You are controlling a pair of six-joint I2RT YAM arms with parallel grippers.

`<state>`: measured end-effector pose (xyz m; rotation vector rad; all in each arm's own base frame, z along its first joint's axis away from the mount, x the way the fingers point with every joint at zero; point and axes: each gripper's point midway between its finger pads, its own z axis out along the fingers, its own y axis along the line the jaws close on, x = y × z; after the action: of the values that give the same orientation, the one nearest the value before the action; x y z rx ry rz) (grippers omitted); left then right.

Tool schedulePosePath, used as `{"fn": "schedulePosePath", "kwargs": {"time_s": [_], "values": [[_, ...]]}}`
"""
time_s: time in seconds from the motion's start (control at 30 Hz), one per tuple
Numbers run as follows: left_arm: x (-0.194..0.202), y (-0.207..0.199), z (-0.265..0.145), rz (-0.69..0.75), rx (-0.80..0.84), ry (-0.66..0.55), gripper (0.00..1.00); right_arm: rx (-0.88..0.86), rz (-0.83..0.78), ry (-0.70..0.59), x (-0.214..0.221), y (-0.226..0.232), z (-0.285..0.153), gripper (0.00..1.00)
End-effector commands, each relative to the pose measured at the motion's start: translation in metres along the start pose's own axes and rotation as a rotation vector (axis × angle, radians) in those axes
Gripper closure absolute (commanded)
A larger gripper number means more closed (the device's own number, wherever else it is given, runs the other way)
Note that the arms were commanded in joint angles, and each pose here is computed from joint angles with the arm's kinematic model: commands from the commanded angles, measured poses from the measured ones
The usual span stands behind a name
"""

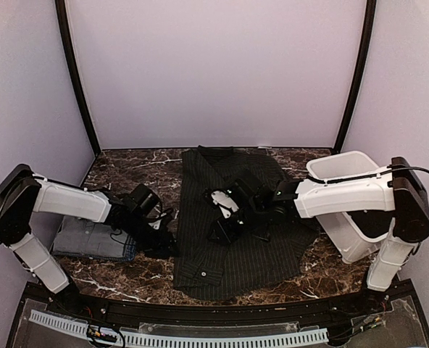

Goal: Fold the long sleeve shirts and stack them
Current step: Fold the flattened shirt at the center of the board.

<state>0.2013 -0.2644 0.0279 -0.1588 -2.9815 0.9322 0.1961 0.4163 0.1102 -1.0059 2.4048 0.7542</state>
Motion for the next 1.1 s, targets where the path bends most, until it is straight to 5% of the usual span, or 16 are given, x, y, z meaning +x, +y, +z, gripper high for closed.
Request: {"fn": "schedulePosePath", "kwargs": {"time_s": [0.0,0.23,0.3,0.43,0.5,0.97,1.07], "values": [[0.035,-0.001,0.001,-0.055,0.007,0.064,0.57,0.032,0.106,-0.107,-0.032,-0.031,-0.007,0.60],[0.068,-0.012,0.010,-0.081,0.034,0.145,0.61,0.084,0.210,-0.228,-0.075,-0.079,-0.009,0.61],[0.074,-0.013,0.013,-0.090,0.032,0.160,0.67,0.096,0.235,-0.261,-0.086,-0.091,-0.010,0.61],[0.091,-0.009,0.015,-0.136,0.012,0.205,0.96,0.114,0.293,-0.300,-0.103,-0.119,-0.008,0.61],[0.100,-0.002,0.010,-0.154,-0.025,0.222,1.00,0.133,0.312,-0.308,-0.107,-0.134,-0.005,0.61],[0.160,0.034,-0.031,-0.256,-0.124,0.309,1.00,0.209,0.309,-0.369,-0.172,-0.181,0.030,0.61],[0.155,0.039,-0.045,-0.213,-0.203,0.287,0.84,0.244,0.292,-0.388,-0.190,-0.197,0.039,0.61]]}}
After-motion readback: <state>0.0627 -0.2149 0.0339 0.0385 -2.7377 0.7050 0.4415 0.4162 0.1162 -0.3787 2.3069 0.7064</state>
